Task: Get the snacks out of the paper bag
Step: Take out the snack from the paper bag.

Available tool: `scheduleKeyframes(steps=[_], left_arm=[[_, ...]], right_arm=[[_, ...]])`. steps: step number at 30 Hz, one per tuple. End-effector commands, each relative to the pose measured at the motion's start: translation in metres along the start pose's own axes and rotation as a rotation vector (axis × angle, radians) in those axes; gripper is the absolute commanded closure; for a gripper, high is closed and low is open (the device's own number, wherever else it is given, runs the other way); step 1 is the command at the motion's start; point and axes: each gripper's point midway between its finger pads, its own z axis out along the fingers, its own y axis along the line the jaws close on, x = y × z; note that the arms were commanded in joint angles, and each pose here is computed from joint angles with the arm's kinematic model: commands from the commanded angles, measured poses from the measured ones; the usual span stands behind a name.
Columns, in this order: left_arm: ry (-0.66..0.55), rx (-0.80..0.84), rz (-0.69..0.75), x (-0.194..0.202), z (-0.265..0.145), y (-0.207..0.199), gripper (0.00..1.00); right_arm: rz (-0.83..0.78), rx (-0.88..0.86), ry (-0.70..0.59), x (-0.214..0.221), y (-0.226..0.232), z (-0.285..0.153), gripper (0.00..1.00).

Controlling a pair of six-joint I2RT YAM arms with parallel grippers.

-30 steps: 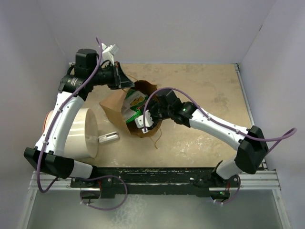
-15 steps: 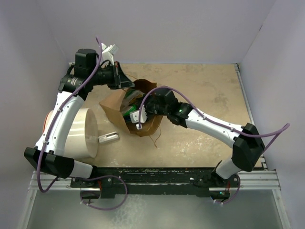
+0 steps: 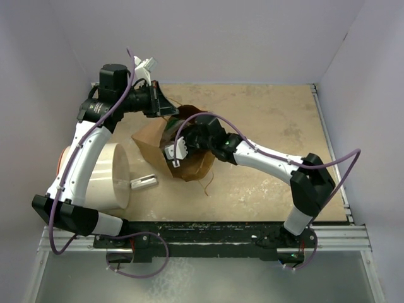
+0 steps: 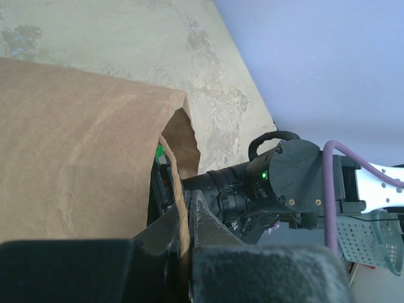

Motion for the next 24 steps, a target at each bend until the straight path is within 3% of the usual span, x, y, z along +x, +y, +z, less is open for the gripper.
scheduleKeyframes(steps=[1, 3, 4, 17, 24], left_arm=[[-0.054, 0.019, 0.037, -0.012, -0.008, -0.010, 1.00], [-0.065, 0.000, 0.036, -0.015, -0.010, -0.007, 1.00], [-0.069, -0.010, 0.032, -0.015, -0.010, -0.006, 1.00], [-0.100, -0.043, 0.011, -0.019, -0.007, 0.004, 1.00], [-0.101, -0.061, 0.014, -0.028, -0.006, 0.004, 1.00]], right_arm=[[-0.065, 0.055, -0.038, -0.016, -0.036, -0.002, 0.85], [-0.070, 0.043, -0.034, -0.017, -0.037, -0.006, 0.98], [-0.071, 0.038, -0.031, -0.019, -0.037, -0.010, 1.00], [0.102, 0.060, -0.071, -0.058, -0.048, -0.106, 1.00], [0.186, 0.095, -0.110, -0.090, -0.059, -0.184, 1.00]])
